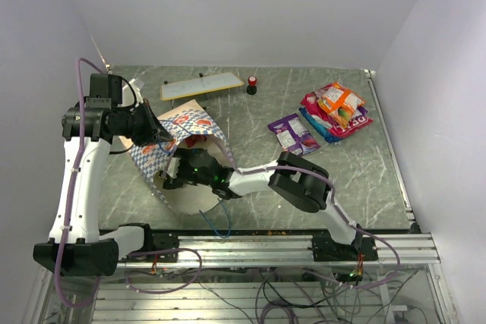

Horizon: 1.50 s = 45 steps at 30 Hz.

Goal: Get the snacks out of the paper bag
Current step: Take out the snack from the paper bag.

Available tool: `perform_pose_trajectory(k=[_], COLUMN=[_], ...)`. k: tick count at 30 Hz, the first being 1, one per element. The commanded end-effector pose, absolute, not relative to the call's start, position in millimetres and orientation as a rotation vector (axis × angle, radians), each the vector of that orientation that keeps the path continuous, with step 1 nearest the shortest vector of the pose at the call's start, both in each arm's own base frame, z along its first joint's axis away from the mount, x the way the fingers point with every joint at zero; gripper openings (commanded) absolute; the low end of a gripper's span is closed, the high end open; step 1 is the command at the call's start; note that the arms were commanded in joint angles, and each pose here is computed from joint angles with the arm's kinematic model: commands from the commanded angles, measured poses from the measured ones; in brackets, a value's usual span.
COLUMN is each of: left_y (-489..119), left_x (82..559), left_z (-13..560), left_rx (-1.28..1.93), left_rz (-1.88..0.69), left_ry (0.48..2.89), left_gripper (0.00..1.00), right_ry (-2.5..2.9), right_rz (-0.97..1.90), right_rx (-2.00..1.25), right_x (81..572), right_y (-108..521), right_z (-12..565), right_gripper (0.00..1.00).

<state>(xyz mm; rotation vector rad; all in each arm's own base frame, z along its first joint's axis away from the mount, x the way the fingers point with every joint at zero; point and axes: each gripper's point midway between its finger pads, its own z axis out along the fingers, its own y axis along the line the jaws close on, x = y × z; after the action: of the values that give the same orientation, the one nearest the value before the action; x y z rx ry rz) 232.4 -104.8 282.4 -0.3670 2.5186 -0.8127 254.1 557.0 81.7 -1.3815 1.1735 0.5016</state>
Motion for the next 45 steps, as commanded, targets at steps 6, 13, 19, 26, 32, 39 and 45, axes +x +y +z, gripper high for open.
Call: perform_pose_trajectory(k=[6, 13, 19, 26, 32, 39, 45], left_y=[-107.8, -107.0, -106.8, -106.2, -106.5, -107.9, -109.3], left_x=[235.5, 237.4, 239.4, 240.5, 241.0, 246.2, 252.1], left_z=[289.5, 290.1, 289.4, 292.4, 294.2, 299.1, 305.3], left_rx=[-0.315, -0.320, -0.328, -0.334, -0.351, -0.373, -0.396], left_rz=[-0.828, -0.822, -0.821, -0.815, -0.821, -0.835, -0.855], left_ry=[2.504, 2.499, 2.497, 2.486, 2.472, 2.443, 2.406], left_gripper=[0.07, 0.07, 0.07, 0.07, 0.07, 0.07, 0.07], right_ry=[1.211, 1.265, 1.236, 1.223, 1.235, 1.253, 1.280], right_rz=[0.474, 0.454, 0.487, 0.566, 0.652, 0.794, 0.862], right_rx=[-1.346, -1.395, -1.383, -1.331, -1.264, -1.178, -1.132], right_x=[273.4, 272.9, 270.9, 264.7, 253.0, 233.2, 219.2], right_y=[577.5, 563.1, 568.1, 567.9, 557.7, 545.5, 527.0], right_z=[52.4, 32.2, 63.6, 97.9, 126.3, 159.6, 176.3], right_gripper=[0.73, 0.45, 0.19, 0.01, 0.00, 0.00, 0.00])
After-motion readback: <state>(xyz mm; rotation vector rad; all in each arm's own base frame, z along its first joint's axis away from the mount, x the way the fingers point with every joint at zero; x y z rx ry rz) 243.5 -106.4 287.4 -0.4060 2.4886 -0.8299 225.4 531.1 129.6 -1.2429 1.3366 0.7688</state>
